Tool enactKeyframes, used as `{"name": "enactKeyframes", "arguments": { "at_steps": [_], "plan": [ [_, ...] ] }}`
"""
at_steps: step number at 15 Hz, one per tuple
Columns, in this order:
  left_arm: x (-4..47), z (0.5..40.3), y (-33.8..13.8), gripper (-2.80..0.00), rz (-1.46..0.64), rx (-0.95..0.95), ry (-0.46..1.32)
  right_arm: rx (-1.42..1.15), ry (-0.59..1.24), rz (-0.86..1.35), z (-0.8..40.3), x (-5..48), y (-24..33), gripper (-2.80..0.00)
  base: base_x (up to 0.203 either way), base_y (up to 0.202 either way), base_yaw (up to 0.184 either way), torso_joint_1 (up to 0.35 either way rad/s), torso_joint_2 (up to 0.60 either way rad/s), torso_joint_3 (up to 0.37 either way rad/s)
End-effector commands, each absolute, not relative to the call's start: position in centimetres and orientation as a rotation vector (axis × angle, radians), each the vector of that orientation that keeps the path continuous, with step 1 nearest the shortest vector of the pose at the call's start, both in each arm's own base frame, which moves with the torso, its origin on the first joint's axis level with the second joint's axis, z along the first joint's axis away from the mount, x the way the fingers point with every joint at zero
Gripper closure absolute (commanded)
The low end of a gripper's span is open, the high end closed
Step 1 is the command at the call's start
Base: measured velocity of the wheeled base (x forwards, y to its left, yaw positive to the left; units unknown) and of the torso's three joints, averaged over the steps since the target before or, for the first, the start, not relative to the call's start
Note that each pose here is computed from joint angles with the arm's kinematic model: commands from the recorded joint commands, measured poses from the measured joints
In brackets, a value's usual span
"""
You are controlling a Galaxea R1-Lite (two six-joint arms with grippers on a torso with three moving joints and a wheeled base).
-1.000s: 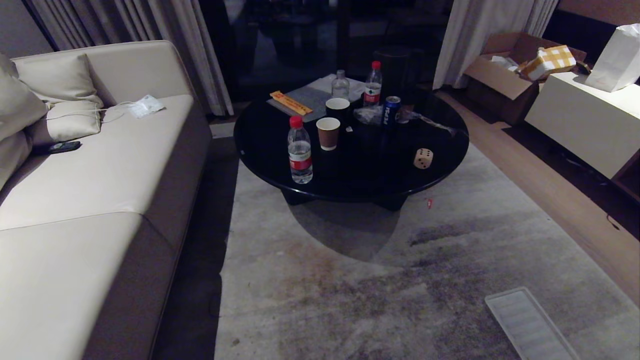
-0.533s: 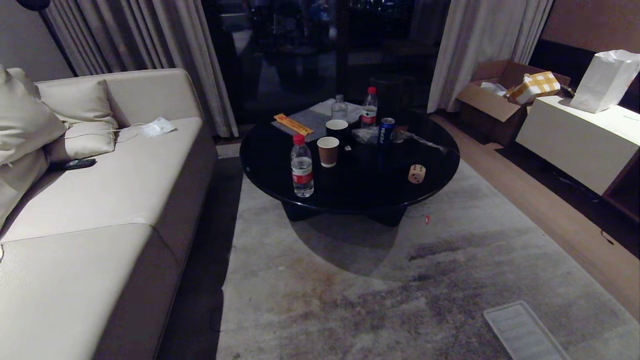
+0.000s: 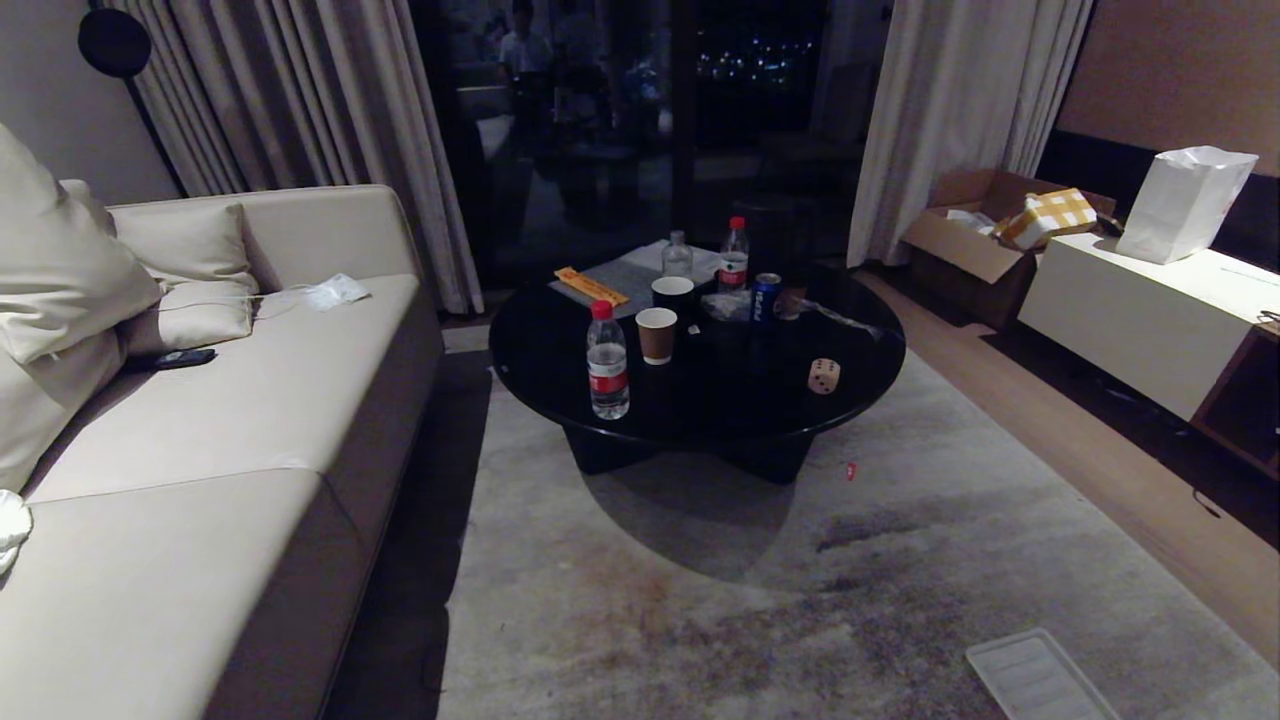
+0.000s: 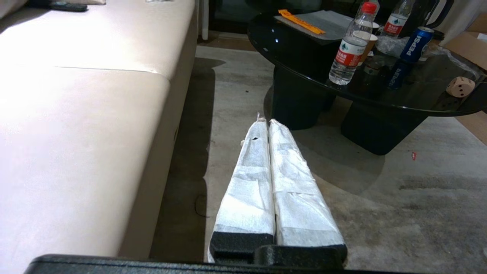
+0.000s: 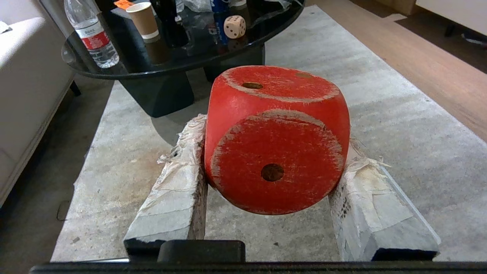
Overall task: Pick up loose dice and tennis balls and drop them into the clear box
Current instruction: Put the toys in the box
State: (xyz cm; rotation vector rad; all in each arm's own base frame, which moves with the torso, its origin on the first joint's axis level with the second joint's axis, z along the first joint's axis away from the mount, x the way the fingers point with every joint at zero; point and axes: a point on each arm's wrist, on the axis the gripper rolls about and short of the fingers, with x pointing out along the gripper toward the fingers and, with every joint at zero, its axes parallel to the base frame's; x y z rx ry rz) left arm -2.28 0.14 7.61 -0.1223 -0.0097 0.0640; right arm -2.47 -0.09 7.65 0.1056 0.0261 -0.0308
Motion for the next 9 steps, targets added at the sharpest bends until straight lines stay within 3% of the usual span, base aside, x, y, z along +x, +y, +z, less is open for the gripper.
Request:
{"name": "enactKeyframes", "arguments": {
  "at_steps": [1,9],
  "plan": [
    [-2.26,7.57,0.15,0.00,0.066,-0.125,-0.007,0.107,0.029,-0.031,7.62,-2.46,-0.09,0.00,0.000,0.000,0.000,0.000,0.00,0.000],
    [-2.26,7.56,0.14,0.00,0.063,-0.120,-0.005,0.105,0.029,-0.031,7.65,-2.45,-0.09,0.00,0.000,0.000,-0.011,0.001,0.00,0.001]
  ]
}}
